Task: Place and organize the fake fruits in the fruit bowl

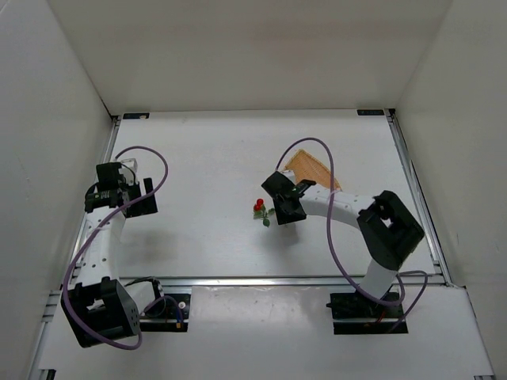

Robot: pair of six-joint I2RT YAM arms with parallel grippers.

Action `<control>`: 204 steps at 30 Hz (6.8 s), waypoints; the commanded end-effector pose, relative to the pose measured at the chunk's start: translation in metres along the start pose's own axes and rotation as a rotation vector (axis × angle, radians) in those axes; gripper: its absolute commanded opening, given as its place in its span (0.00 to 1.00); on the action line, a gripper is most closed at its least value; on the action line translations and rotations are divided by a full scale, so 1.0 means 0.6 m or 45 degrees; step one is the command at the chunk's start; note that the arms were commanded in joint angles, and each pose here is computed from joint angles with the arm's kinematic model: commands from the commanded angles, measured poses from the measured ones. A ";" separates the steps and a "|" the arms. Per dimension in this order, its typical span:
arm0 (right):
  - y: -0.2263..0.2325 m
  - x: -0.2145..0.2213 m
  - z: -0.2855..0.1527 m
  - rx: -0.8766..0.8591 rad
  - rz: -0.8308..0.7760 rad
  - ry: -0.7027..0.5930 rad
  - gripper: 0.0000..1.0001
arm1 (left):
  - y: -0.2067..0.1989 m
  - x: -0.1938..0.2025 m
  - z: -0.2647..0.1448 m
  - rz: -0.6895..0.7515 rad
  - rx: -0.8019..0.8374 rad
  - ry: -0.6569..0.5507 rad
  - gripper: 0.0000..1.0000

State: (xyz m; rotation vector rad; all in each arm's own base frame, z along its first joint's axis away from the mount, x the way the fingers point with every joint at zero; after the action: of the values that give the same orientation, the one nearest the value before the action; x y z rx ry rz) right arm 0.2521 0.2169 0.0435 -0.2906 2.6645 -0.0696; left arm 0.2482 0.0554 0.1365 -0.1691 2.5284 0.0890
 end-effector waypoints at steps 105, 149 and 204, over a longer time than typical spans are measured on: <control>-0.220 -0.215 -0.128 -0.130 0.647 -0.188 0.64 | -0.585 0.012 0.046 1.500 0.574 0.062 1.00; -0.290 -0.119 -0.204 -0.105 0.875 -0.326 0.63 | -0.613 -0.126 -0.033 1.323 0.614 -0.236 0.16; -0.310 -0.035 -0.228 -0.116 1.022 -0.269 1.00 | 0.062 0.036 -0.021 0.177 -0.215 -0.060 1.00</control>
State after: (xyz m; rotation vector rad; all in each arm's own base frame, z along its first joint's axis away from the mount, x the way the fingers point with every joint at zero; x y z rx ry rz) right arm 0.2311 0.0331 0.1782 0.7363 2.4253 0.2444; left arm 0.2163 0.0924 0.1341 -0.0474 2.5184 0.3926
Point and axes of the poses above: each gripper's point midway between its finger pads, its own z axis out along the fingers, its own y axis along the line the jaws close on, x = y × z, the point moved 1 cm from there along -z, back along the fingers, and after that the axes turned 2 degrees about z, right-handed, at the moved point
